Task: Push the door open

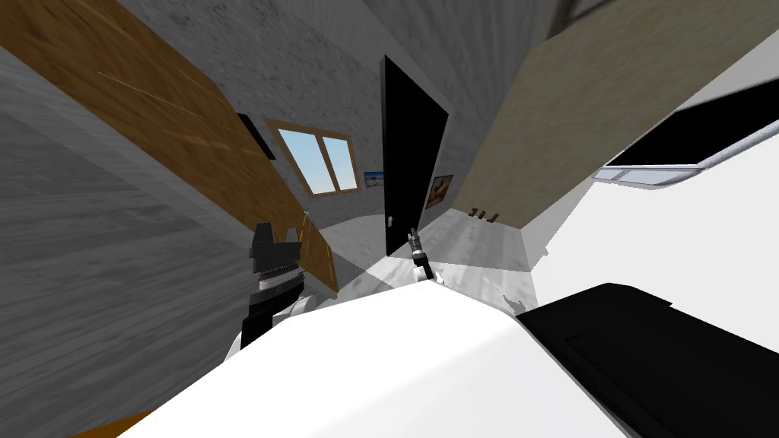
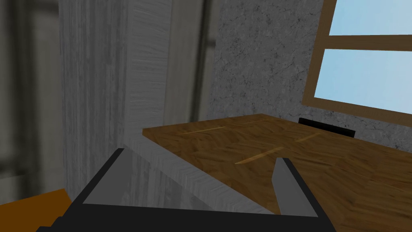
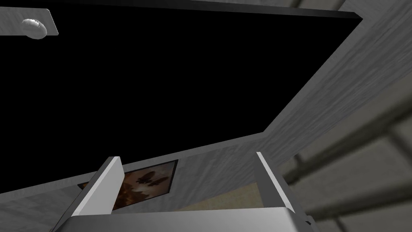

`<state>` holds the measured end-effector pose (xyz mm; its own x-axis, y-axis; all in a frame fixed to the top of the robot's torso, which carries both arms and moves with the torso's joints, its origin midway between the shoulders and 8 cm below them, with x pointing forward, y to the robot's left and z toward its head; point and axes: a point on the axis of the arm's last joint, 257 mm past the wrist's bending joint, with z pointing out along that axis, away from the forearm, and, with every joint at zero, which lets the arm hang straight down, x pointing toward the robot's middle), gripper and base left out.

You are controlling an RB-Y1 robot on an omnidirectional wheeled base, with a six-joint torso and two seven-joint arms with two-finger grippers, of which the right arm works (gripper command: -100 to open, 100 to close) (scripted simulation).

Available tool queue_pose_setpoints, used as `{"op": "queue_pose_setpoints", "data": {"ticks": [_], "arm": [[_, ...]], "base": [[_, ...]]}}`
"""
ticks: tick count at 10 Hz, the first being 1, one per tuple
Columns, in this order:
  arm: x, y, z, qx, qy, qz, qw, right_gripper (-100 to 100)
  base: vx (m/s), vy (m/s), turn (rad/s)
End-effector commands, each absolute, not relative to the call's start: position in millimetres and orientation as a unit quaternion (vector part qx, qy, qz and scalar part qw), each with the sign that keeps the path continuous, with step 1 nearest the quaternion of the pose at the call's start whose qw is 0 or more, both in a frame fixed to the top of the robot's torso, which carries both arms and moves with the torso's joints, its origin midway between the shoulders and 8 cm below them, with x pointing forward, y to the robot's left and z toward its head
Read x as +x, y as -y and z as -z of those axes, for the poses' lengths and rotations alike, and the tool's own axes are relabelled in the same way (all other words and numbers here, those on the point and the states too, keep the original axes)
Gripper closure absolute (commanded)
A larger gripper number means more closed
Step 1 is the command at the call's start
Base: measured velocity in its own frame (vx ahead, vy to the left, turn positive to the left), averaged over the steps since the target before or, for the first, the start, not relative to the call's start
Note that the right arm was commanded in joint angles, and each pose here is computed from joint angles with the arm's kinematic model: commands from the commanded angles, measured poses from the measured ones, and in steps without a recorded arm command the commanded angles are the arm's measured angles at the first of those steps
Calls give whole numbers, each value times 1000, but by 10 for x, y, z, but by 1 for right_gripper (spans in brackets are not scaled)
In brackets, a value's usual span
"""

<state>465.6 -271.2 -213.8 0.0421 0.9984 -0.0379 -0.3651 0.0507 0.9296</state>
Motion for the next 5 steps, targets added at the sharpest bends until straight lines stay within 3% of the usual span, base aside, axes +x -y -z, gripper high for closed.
{"op": "queue_pose_setpoints", "data": {"ticks": [1, 5], "arm": [[4696, 2693, 2251, 400, -408, -561, 599, -100], [4786, 2657, 2509, 411, -424, -554, 587, -100]], "base": [[70, -90, 158], [62, -95, 128]]}}
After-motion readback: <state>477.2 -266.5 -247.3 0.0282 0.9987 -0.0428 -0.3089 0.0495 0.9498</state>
